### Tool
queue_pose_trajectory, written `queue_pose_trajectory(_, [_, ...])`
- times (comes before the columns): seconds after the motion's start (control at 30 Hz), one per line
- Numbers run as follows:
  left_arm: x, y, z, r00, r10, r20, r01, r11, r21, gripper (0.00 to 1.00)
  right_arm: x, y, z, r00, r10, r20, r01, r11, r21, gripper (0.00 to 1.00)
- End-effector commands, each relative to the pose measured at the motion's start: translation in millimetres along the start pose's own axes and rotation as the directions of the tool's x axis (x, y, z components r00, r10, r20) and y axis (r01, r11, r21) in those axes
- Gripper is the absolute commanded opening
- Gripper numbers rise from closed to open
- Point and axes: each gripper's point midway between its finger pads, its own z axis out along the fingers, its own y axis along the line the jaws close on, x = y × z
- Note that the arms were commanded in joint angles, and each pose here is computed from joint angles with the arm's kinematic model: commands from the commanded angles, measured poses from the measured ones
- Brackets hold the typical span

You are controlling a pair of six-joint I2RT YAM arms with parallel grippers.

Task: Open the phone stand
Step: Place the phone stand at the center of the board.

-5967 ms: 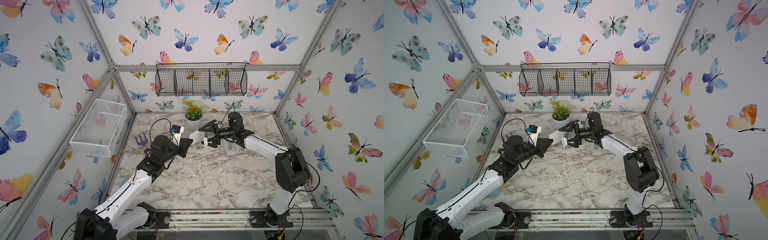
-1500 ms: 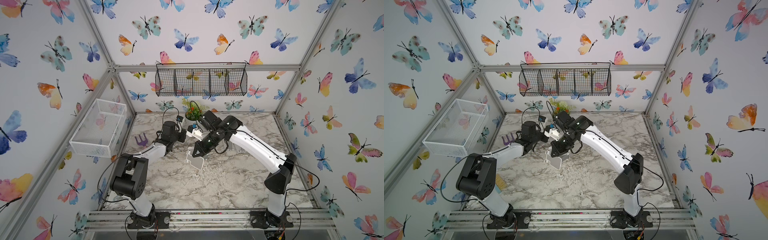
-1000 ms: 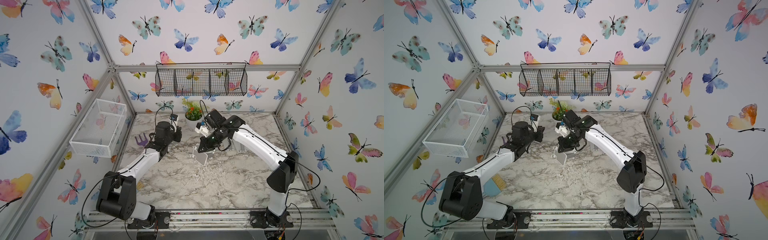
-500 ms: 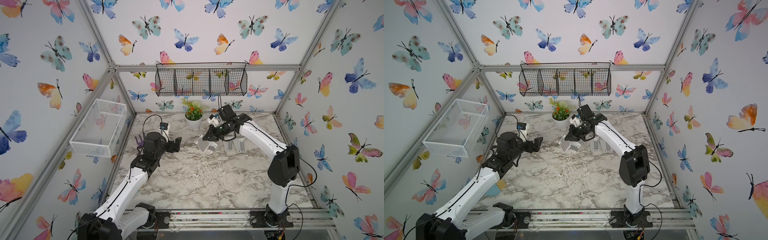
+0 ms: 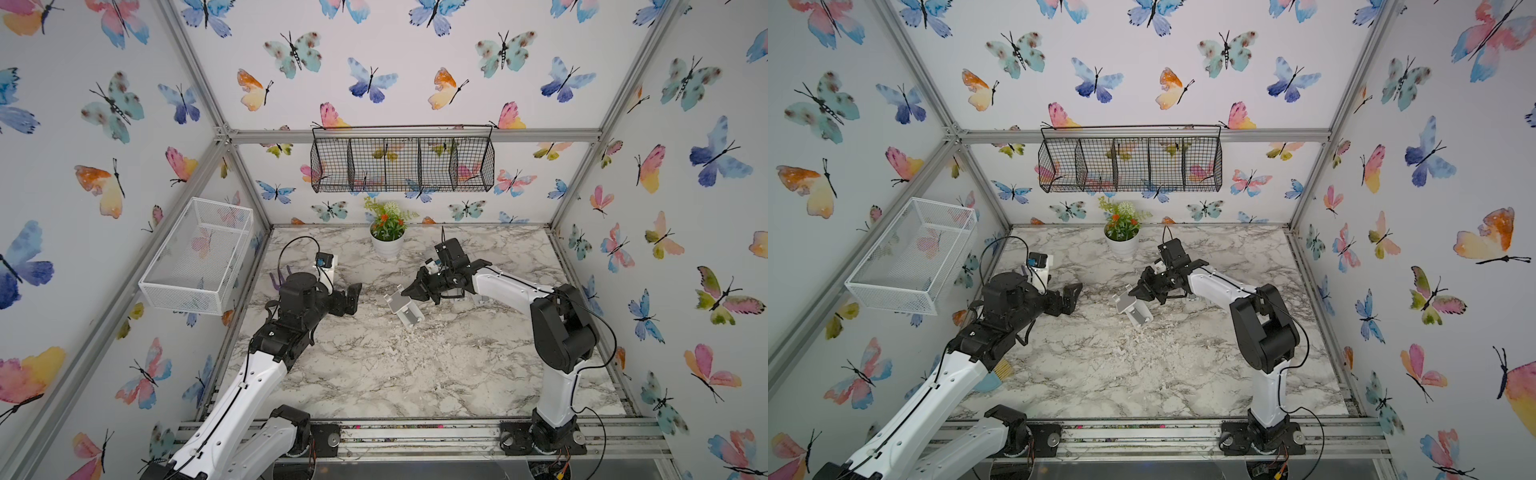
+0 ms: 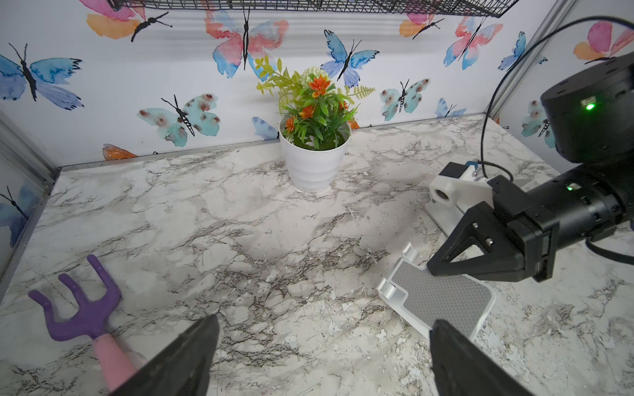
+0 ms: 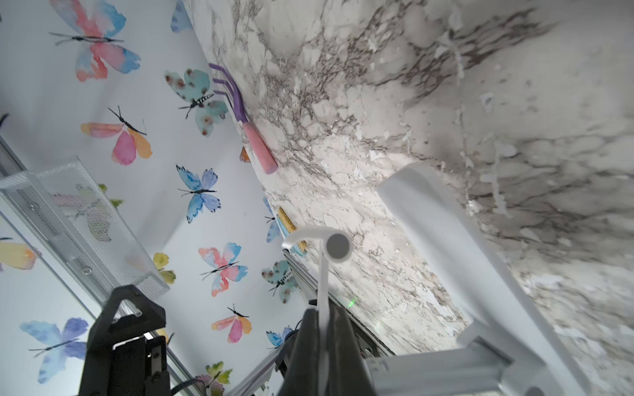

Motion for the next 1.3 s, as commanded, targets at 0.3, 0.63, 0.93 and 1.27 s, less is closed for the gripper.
queue_pose_trajectory(0.3, [-3, -8, -15, 1.0, 0.005, -0.002, -0.005, 1.0, 0.028, 0.98, -41, 52, 6, 0.989, 0.14, 0.045, -0.125, 0.962, -0.243, 0.01])
queue_pose_trajectory(0.63, [-5, -7, -20, 1.0, 0.019, 0.007, -0.019, 1.0, 0.019, 0.98, -66, 53, 34, 0.981, 0.192, -0.005, -0.188, 0.953, -0.236, 0.01])
queue_pose_trajectory(0.93, [-3, -6, -20, 1.0, 0.024, 0.006, -0.024, 1.0, 0.017, 0.98, -72, 37, 52, 0.97, 0.237, -0.047, -0.242, 0.948, -0.206, 0.08])
queue_pose_trajectory(1.27, [-8, -7, -23, 0.999, 0.031, 0.021, -0.031, 0.999, 0.018, 0.98, -75, 31, 58, 0.973, 0.224, -0.048, -0.229, 0.961, -0.155, 0.29])
